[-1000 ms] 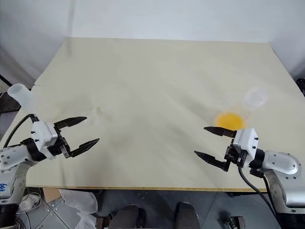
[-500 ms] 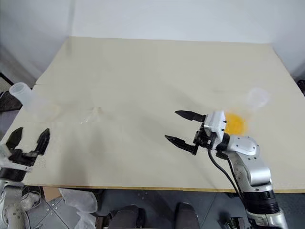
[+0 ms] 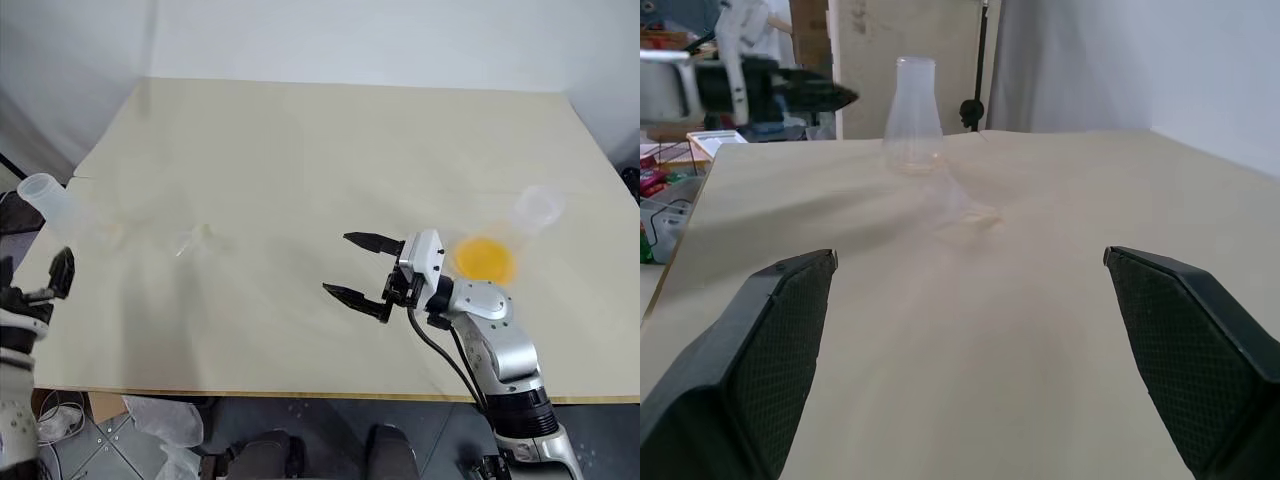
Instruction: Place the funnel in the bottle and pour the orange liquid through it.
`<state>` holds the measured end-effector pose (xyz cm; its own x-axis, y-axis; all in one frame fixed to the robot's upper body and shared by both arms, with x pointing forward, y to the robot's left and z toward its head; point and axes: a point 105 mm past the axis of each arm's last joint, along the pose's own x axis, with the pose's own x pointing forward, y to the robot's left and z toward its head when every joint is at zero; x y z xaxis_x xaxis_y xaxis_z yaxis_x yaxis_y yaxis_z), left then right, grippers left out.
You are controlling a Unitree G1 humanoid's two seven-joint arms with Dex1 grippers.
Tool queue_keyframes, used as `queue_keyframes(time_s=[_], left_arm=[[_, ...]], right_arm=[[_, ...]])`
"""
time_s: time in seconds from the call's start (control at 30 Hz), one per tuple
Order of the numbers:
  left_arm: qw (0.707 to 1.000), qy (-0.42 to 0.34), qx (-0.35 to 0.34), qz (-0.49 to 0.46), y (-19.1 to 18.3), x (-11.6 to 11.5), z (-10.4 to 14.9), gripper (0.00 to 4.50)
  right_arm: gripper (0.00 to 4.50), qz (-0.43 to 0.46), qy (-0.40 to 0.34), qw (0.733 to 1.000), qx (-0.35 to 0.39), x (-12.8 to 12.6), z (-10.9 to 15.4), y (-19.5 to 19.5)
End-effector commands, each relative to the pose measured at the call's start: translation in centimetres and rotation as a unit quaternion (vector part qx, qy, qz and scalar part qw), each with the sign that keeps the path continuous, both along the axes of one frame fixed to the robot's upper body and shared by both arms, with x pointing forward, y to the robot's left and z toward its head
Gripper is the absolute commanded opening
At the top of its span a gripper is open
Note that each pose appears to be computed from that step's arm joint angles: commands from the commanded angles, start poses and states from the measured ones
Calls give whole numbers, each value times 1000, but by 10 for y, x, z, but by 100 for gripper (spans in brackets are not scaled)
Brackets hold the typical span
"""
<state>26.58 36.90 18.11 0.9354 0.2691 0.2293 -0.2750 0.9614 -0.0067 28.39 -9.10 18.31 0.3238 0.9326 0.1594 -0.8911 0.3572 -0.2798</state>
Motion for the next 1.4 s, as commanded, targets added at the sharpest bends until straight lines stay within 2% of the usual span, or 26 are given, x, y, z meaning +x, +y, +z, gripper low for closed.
queue_keyframes(time_s=[0.03, 0.17, 0.4, 0.77, 0.87, 1.03, 1.17, 1.27, 1.33, 1.37, 1.4], left_arm=[[1000, -5, 7, 26, 10, 7, 15, 450], [1000, 14, 13, 5, 15, 35, 24, 450], [999, 24, 18, -16, 21, 70, 37, 450], [999, 19, 31, -25, 23, 88, 46, 450], [999, 14, 33, -24, 24, 89, 48, 383], [999, 17, 39, -27, 24, 89, 48, 234], [997, -23, 47, -51, 16, 89, 64, 233], [984, -89, 65, -143, -18, 90, 93, 233], [975, -101, 72, -184, -32, 90, 99, 233], [964, -104, 78, -232, -49, 91, 103, 233], [929, -98, 99, -343, -92, 91, 107, 233]], right_arm=[[448, 0, -20, 1000, 12, -4, 8, 1], [448, 0, -21, 1000, 14, -6, 7, 4], [448, 4, -31, 999, 20, -8, 13, 9], [448, -7, -31, 999, 24, -11, 13, 10], [450, -14, -30, 999, 27, -11, 12, 8], [450, -17, -27, 999, 29, -12, 8, 9], [450, -26, -29, 999, 31, -12, 8, 8], [450, -43, -33, 998, 27, -12, 8, 1], [450, -51, -34, 998, 25, -13, 9, -3], [450, -60, -35, 997, 22, -14, 9, -8], [450, -84, -34, 996, 12, -16, 7, -22]])
